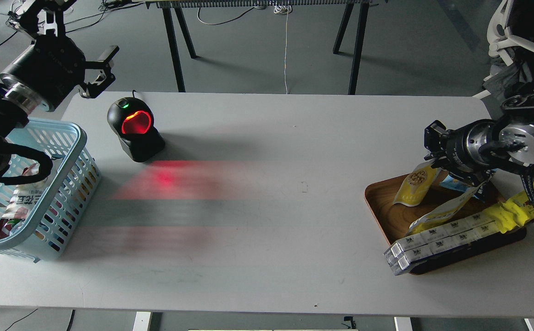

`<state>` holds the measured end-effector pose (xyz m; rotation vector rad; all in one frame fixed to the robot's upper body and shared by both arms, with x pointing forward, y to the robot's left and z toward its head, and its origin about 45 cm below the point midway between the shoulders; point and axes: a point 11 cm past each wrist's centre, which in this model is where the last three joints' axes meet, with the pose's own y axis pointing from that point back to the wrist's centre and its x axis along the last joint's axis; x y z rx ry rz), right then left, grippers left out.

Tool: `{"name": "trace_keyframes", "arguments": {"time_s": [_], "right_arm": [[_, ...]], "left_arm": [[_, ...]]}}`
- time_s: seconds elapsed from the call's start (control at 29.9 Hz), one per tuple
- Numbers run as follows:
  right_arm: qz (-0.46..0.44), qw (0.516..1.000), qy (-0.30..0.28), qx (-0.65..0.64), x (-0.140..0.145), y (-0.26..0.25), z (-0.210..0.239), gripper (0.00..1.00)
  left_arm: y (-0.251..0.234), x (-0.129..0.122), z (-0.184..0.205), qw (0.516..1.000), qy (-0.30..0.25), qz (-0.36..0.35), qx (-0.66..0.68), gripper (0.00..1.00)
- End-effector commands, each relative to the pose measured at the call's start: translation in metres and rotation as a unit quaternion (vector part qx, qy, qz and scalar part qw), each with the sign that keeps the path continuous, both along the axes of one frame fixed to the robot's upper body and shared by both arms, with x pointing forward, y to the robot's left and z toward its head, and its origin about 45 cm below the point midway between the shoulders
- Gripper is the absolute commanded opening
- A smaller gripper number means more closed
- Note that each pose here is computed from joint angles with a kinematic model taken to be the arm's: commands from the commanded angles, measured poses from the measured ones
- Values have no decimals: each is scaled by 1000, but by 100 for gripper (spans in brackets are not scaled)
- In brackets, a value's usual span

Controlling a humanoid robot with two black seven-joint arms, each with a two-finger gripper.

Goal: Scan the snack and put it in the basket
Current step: 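Grasp the yellow snack packet and carry it toward the scanner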

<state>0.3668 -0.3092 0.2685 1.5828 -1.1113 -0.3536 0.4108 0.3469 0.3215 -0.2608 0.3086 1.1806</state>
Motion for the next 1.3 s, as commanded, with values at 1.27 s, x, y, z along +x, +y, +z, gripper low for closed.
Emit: {"name": "trace_keyframes", "arguments": {"time_s": [1.27], "right_arm": [[17,978,-70,194,34,262,40,0]], "left_arm": [[5,1,8,1000,-6,5,7,100]]}}
